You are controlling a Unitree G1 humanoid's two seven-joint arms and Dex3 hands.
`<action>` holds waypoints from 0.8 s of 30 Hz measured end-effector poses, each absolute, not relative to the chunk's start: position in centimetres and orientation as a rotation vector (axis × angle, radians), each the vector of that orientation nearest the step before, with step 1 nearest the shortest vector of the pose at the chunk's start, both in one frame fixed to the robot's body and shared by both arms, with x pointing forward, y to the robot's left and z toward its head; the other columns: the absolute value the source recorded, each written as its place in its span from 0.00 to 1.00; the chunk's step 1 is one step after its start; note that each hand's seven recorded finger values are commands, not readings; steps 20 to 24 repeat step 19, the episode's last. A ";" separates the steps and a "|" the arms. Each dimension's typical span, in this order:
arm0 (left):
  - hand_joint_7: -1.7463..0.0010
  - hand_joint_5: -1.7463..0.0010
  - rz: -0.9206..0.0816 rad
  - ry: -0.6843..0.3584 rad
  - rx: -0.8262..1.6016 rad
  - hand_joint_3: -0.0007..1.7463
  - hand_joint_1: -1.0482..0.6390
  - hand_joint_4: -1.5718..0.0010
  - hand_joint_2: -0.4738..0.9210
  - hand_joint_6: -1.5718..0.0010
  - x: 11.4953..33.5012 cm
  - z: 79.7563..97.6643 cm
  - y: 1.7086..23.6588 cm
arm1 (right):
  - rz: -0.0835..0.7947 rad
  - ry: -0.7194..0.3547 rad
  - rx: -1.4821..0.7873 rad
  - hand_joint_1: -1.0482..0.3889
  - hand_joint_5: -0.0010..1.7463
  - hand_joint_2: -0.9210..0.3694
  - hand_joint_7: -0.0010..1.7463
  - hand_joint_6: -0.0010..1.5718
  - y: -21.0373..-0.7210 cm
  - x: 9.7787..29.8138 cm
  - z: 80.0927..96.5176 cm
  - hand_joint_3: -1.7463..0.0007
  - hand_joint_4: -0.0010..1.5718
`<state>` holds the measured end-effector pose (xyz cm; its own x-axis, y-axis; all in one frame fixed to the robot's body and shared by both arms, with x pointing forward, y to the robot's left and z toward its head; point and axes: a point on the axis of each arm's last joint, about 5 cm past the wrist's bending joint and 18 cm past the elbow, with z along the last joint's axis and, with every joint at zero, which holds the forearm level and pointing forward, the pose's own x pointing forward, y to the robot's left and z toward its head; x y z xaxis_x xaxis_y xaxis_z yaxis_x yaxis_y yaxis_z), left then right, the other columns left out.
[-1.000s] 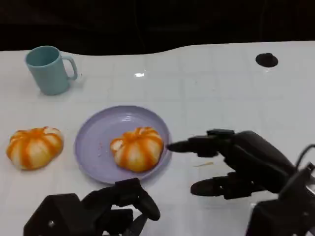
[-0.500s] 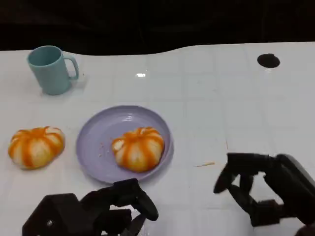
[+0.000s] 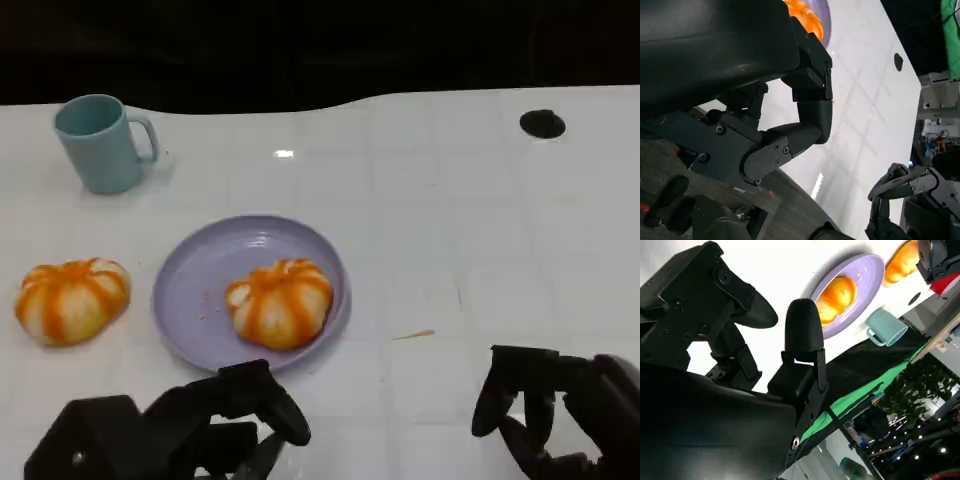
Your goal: Grasp the bread from the table and place it into the plate.
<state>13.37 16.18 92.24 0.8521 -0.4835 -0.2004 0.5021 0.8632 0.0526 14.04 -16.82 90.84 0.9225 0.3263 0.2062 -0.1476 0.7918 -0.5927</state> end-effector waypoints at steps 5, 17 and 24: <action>0.11 0.00 -0.519 0.185 0.102 0.47 0.41 0.55 0.89 0.62 13.1 92.1 16.3 | 0.250 -0.300 -0.606 0.70 1.00 0.53 0.84 0.52 -16.9 14.0 90.7 0.18 0.60; 0.13 0.00 -0.506 0.203 0.107 0.45 0.42 0.56 0.91 0.63 12.7 92.5 16.6 | 0.250 -0.288 -0.620 0.71 1.00 0.52 0.83 0.52 -17.0 14.0 90.5 0.19 0.59; 0.13 0.00 -0.502 0.220 0.106 0.45 0.42 0.56 0.91 0.63 12.7 92.5 16.7 | 0.249 -0.288 -0.620 0.71 1.00 0.52 0.82 0.52 -17.0 14.0 90.5 0.19 0.59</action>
